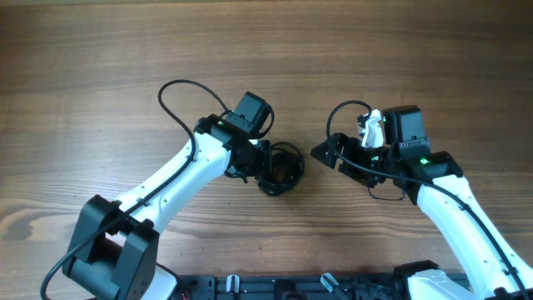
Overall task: Untangle cables
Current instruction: 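Swing the right gripper toward the coil's right side, then lower the right gripper and grasp a cable loop beside the left gripper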
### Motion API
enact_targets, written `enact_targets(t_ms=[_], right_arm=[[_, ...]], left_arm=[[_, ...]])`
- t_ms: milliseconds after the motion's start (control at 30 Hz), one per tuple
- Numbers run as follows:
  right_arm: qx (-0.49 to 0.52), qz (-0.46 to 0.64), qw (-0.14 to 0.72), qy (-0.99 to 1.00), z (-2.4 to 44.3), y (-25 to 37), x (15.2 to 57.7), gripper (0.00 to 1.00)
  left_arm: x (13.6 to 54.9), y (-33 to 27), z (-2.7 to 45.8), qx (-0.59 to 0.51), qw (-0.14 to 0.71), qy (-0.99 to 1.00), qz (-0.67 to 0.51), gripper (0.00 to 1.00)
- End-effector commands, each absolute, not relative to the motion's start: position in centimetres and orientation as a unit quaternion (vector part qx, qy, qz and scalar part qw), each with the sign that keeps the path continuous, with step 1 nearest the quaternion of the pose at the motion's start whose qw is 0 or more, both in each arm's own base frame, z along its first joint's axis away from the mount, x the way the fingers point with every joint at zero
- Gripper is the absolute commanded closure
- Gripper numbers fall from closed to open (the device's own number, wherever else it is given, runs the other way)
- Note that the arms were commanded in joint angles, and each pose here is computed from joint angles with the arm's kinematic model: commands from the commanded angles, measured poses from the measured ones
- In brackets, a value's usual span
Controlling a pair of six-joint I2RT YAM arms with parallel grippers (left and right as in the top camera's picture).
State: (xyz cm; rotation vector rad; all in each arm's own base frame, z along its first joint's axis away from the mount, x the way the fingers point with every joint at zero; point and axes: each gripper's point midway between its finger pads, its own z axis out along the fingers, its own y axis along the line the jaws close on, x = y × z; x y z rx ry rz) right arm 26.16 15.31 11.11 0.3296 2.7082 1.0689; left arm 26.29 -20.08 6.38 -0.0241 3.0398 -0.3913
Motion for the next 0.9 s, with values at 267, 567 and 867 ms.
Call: enact_targets(t_ms=[267,567,867], right_arm=[[0.121,0.34,0.104,0.927,10.0,14.7,26.1,0.0],[0.118,0.341,0.108,0.926,10.1,14.9,26.3,0.18],[0.077,0.34,0.094,0.932,8.6,17.8,26.2,0.18]], left_arm=[[26.7,-20.3,7.4,-0.011,0.054,0.989,-0.136,0.96],[26.2,-21.4,7.7,-0.006,0.038,0.985,-0.166,0.96],[26.2,-21.4,7.7,-0.006,0.038,0.985,-0.166,0.96]])
